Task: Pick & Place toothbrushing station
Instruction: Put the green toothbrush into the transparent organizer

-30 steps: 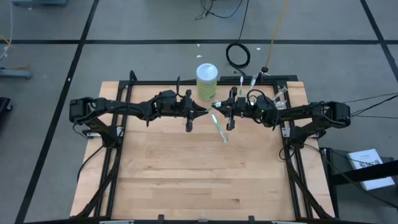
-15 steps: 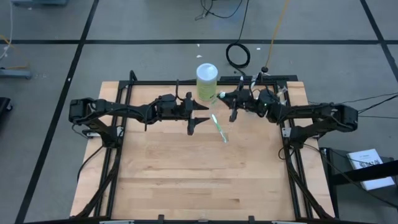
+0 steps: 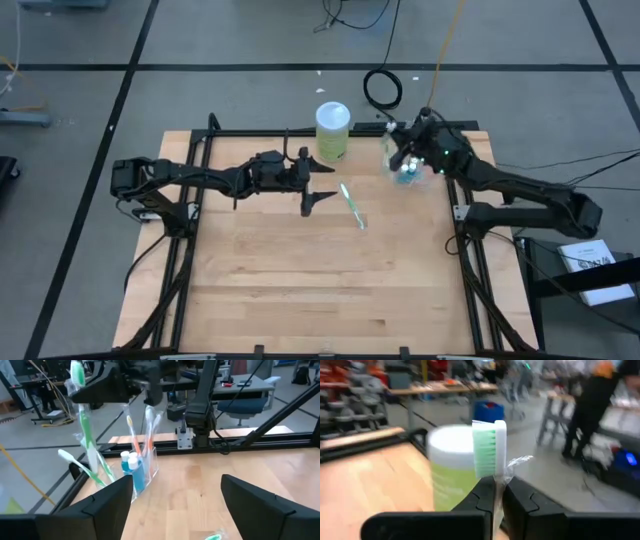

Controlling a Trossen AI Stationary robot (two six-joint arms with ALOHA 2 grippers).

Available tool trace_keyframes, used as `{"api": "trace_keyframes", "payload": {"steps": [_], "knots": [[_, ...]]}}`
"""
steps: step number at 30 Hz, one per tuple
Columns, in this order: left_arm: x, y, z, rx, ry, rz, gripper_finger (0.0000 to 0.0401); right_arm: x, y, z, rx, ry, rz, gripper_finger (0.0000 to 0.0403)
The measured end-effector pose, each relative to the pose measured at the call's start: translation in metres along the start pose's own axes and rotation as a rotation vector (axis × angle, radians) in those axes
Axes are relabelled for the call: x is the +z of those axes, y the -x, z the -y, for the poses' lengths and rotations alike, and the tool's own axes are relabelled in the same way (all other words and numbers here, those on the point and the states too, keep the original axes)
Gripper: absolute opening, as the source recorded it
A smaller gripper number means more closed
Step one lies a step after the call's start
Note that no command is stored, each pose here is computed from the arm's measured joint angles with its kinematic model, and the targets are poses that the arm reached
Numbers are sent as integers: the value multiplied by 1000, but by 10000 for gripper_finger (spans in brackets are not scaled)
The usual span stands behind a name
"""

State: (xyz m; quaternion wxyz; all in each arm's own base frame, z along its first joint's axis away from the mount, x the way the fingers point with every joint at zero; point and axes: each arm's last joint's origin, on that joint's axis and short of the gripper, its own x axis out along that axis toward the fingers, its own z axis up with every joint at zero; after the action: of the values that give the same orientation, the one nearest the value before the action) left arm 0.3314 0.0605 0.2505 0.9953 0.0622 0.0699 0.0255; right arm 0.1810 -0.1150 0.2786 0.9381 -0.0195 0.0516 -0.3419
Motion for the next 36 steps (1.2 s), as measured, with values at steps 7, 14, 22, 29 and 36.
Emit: {"api": "trace_keyframes", "payload": {"steps": [7, 14, 22, 29, 36], "knots": [[-1, 1, -5, 17, -3, -2, 305, -17, 5, 18, -94, -61, -193, 9], [-2, 1, -6, 19, 2, -15, 304, -35, -11, 17, -103, -50, -288, 9], [-4, 1, -6, 22, 5, -35, 298, -55, -27, 15, -114, -89, -378, 14], [-4, 1, -6, 22, 10, -36, 300, -65, -34, 14, -120, -121, -423, 12], [-4, 1, -6, 22, 19, -39, 295, -68, -37, 13, -125, -122, -437, 15]]}}
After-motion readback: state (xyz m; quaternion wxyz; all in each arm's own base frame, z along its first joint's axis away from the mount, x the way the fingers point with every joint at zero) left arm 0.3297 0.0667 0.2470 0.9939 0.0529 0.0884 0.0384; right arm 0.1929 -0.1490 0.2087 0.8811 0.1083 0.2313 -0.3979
